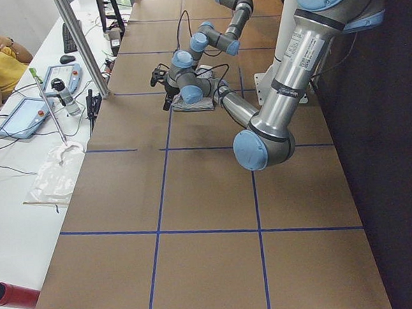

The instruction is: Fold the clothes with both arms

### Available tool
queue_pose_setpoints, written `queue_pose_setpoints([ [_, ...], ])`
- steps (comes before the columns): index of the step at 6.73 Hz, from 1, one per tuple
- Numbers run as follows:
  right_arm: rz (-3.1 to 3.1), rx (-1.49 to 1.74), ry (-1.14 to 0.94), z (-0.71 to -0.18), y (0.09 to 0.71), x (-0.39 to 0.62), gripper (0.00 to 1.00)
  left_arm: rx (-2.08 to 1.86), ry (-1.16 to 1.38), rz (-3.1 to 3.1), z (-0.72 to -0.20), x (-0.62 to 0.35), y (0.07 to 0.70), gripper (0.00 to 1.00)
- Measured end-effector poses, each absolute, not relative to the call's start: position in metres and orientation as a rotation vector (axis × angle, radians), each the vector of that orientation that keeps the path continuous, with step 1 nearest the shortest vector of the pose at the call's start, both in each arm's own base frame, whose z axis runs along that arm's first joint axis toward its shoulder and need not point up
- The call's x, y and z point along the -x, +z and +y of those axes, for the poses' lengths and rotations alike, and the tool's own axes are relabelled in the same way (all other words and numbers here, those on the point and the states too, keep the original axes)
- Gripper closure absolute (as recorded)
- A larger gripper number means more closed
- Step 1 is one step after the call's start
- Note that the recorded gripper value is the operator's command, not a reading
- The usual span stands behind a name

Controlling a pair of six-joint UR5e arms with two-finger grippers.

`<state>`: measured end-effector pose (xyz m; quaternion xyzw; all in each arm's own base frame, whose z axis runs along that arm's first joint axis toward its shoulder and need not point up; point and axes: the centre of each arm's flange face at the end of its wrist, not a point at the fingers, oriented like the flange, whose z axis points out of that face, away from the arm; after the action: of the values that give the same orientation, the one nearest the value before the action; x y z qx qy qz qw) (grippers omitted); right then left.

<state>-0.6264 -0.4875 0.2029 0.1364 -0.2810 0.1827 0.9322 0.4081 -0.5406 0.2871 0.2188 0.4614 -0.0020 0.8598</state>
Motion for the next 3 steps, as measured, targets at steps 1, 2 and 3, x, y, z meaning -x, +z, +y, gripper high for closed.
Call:
queue_pose_setpoints([
  [1,-0.569,-0.285,0.385,-0.497,0.205,0.62,1.0,-0.459,-0.004,0.969,-0.54,-0.408,0.287,0.0],
  [2,-0.558,-0.289,0.399,-0.51,0.209,0.612,1.0,-0.459,-0.005,0.969,-0.54,-0.408,0.287,0.0],
  [3,-0.536,-0.29,0.417,-0.526,0.219,0.605,1.0,-0.459,-0.006,0.969,-0.54,-0.408,0.287,0.0],
])
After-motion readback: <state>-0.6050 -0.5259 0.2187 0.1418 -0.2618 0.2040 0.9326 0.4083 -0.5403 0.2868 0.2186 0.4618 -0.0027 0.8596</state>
